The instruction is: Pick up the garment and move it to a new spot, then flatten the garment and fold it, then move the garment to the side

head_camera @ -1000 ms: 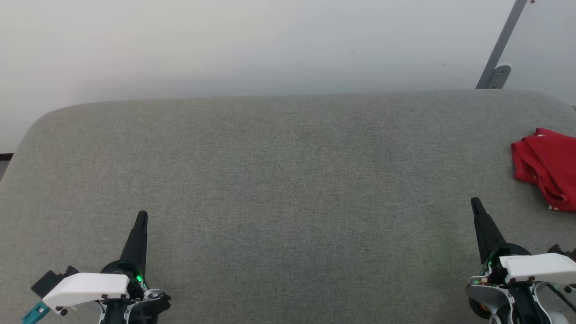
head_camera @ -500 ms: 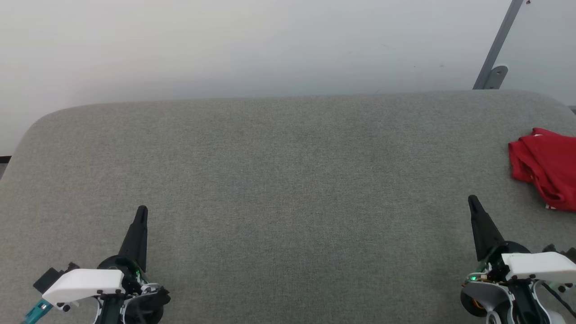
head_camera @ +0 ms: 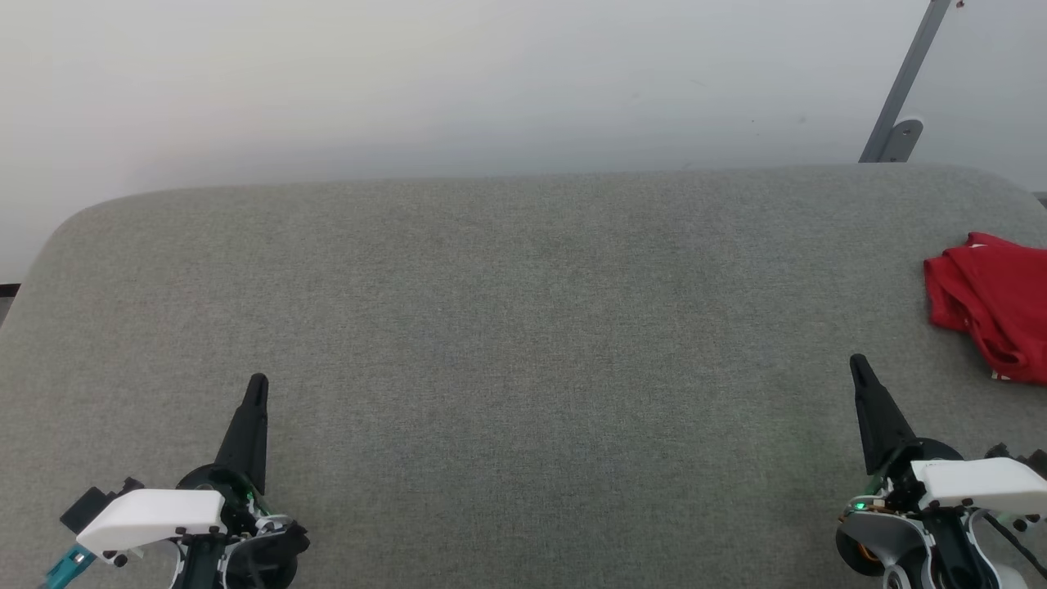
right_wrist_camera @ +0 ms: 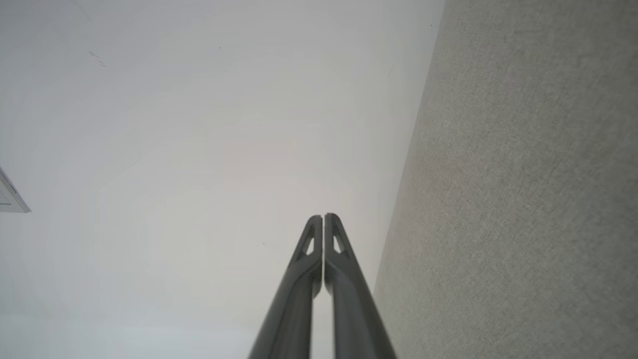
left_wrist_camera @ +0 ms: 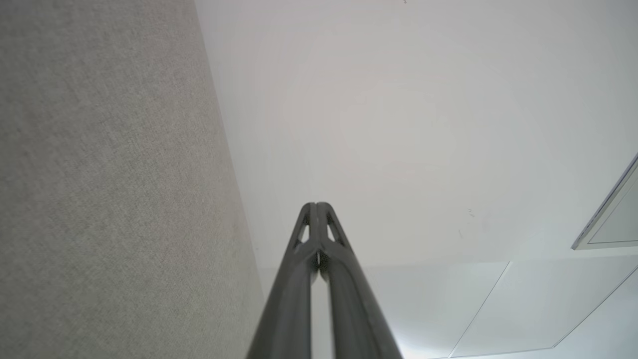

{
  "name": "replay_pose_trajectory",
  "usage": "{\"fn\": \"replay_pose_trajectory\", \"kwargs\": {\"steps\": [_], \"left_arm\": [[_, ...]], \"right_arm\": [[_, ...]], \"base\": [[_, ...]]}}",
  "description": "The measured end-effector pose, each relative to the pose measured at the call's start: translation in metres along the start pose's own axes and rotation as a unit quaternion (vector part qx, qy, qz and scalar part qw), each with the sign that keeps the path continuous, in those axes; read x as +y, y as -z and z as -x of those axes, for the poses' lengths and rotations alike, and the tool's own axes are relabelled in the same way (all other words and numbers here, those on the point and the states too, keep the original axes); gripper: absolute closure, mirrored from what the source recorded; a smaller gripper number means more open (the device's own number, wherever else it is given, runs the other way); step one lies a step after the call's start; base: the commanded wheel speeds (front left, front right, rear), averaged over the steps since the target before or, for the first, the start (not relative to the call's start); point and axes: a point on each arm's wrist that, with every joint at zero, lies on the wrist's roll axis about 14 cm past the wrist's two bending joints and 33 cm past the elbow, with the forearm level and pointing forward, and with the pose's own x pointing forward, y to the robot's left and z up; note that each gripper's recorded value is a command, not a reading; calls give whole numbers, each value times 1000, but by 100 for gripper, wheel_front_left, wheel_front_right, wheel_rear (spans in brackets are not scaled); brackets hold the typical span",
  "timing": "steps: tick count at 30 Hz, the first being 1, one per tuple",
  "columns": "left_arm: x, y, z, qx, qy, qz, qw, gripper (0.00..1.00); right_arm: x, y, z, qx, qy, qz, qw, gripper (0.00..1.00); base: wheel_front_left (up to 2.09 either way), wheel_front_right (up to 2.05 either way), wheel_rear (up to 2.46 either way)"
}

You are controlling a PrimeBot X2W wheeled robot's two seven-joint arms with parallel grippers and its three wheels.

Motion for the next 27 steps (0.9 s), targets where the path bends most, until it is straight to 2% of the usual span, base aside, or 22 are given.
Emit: {"fn": "replay_pose_trajectory", "kwargs": {"steps": [27], "left_arm": [[0,-1,0,-1,0,1,1000,100]], "right_arm": [[1,0,0,-1,-1,0,1000,100]], "base": [[0,0,0]]}}
